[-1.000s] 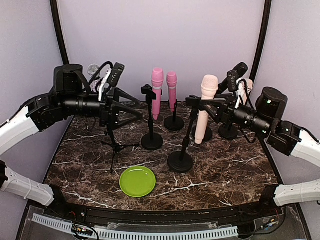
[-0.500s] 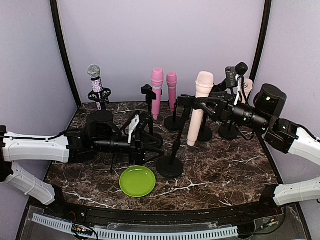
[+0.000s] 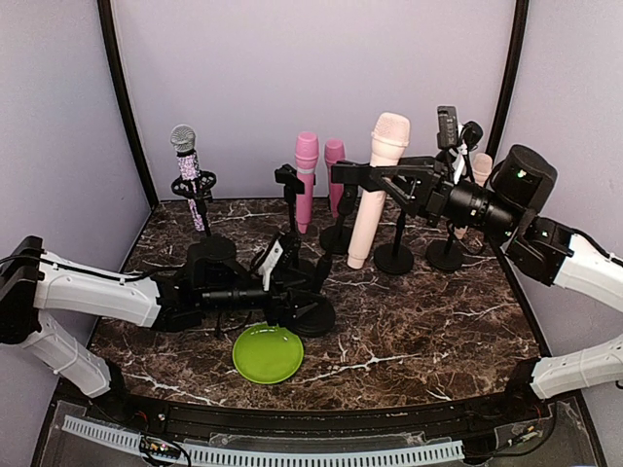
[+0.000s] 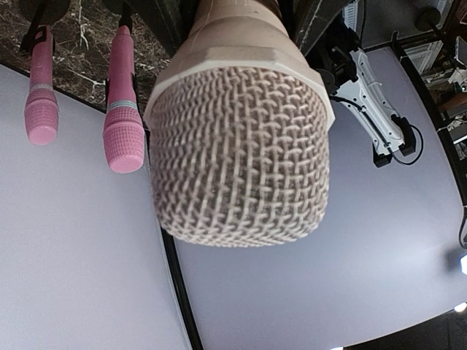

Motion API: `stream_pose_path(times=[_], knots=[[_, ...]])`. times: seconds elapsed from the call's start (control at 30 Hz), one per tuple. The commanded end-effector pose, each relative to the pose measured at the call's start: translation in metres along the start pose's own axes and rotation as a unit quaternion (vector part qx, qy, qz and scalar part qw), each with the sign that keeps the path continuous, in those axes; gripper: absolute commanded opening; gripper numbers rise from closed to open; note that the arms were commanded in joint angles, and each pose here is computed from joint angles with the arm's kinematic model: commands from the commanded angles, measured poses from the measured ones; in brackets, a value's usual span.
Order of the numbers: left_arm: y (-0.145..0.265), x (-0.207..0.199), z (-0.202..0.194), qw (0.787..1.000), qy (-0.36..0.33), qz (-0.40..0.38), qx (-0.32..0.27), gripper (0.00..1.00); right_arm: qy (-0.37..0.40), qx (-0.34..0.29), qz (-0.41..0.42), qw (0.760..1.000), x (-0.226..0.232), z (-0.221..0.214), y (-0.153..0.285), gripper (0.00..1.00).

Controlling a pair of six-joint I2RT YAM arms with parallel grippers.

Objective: Remove the microphone from the stand
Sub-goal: Pass from the right arm to the left

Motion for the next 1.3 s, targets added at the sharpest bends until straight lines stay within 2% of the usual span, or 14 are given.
stream_pose_path(times=[0.0, 0.1, 0.3, 0.53, 0.67, 1.07, 1.27], knots=[[0.000, 0.007, 0.006, 0.999, -0.014, 0.029, -0.024, 0.67, 0.028, -0.107, 0.021, 0.994, 0.011, 0.064, 0.009, 0.07], [-0.003, 0.008, 0.006, 0.999, -0.018, 0.030, -0.020, 0.66, 0.028, -0.107, 0.022, 0.994, 0.011, 0.063, 0.009, 0.07], [-0.012, 0.007, 0.003, 1.000, -0.023, 0.020, -0.001, 0.51, 0.029, -0.109, 0.018, 0.993, 0.010, 0.063, 0.010, 0.07], [-0.015, 0.005, 0.002, 0.999, -0.031, 0.011, 0.008, 0.44, 0.032, -0.104, 0.008, 0.994, 0.007, 0.060, 0.009, 0.08], [-0.018, 0.005, -0.002, 0.999, -0.030, 0.007, 0.019, 0.36, 0.034, -0.105, 0.006, 0.994, 0.007, 0.060, 0.009, 0.08], [-0.023, 0.005, -0.009, 0.999, -0.032, 0.001, 0.036, 0.37, 0.034, -0.101, -0.002, 0.994, 0.003, 0.058, 0.005, 0.09], [-0.022, 0.002, -0.010, 0.999, -0.030, -0.007, 0.036, 0.19, 0.035, -0.098, -0.014, 0.994, -0.001, 0.056, 0.003, 0.10]])
Point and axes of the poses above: each gripper's point midway between its finger pads, its own y axis back along the fingers, its own x axis along the line the jaws close on, z = x × y, the point moved 3 cm from there along y, back along the fingers, and after that the axes turned 11 degrees about y, right-handed, at the moved point
